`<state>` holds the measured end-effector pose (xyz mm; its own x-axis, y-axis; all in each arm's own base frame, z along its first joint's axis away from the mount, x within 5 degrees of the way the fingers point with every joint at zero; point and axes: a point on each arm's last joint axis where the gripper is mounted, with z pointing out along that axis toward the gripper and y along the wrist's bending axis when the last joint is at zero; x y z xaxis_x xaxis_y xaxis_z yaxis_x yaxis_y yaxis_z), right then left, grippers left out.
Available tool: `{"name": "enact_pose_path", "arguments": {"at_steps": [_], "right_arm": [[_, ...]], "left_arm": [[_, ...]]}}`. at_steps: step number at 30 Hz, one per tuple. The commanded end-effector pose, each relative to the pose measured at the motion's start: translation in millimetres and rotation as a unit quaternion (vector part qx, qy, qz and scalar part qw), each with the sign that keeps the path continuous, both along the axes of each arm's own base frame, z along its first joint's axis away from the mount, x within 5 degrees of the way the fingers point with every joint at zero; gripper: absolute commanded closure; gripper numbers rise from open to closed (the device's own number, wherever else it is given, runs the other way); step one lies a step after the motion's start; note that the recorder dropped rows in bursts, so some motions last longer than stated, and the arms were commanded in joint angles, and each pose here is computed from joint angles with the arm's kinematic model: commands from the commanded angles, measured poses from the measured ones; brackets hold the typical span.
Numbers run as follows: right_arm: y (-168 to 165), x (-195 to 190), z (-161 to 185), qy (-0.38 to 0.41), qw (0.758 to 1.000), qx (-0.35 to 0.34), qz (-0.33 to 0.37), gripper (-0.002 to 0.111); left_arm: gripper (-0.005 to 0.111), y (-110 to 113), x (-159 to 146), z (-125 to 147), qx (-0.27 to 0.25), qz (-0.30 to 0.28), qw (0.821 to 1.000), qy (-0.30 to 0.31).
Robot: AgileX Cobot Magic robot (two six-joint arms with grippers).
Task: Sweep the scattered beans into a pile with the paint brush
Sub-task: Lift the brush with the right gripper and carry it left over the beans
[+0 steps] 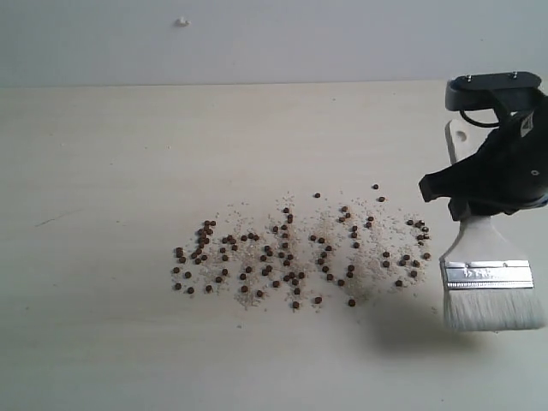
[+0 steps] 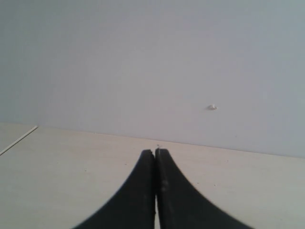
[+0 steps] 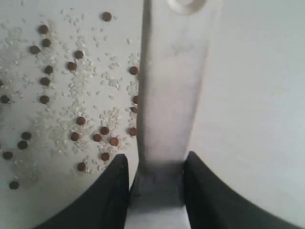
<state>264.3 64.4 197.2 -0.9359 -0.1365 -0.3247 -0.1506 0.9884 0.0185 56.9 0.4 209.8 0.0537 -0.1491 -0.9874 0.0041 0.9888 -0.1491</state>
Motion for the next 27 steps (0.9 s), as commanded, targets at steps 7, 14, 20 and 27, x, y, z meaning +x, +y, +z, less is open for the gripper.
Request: {"name": "enact_pose_path", "arguments": {"at_steps": [7,14,20,27], "right_arm": [[14,-6,47,-0.124,0.986,0.085,0.071,0.108],[20,1,59,-0.185,0.971,0.143,0.043,0.108],[20,3,61,-0.198,0.968,0.151,0.032,0.108],[25,4,64,-0.204,0.962,0.183,0.005,0.108]], "left_arm": [[0.107,0,-1,1,0.001,0.000,1.000,-0.006],[0.107,0,-1,1,0.001,0.000,1.000,-0.006],[0.107,0,-1,1,0.001,0.000,1.000,-0.006],[0.107,0,-1,1,0.001,0.000,1.000,-0.006]]}}
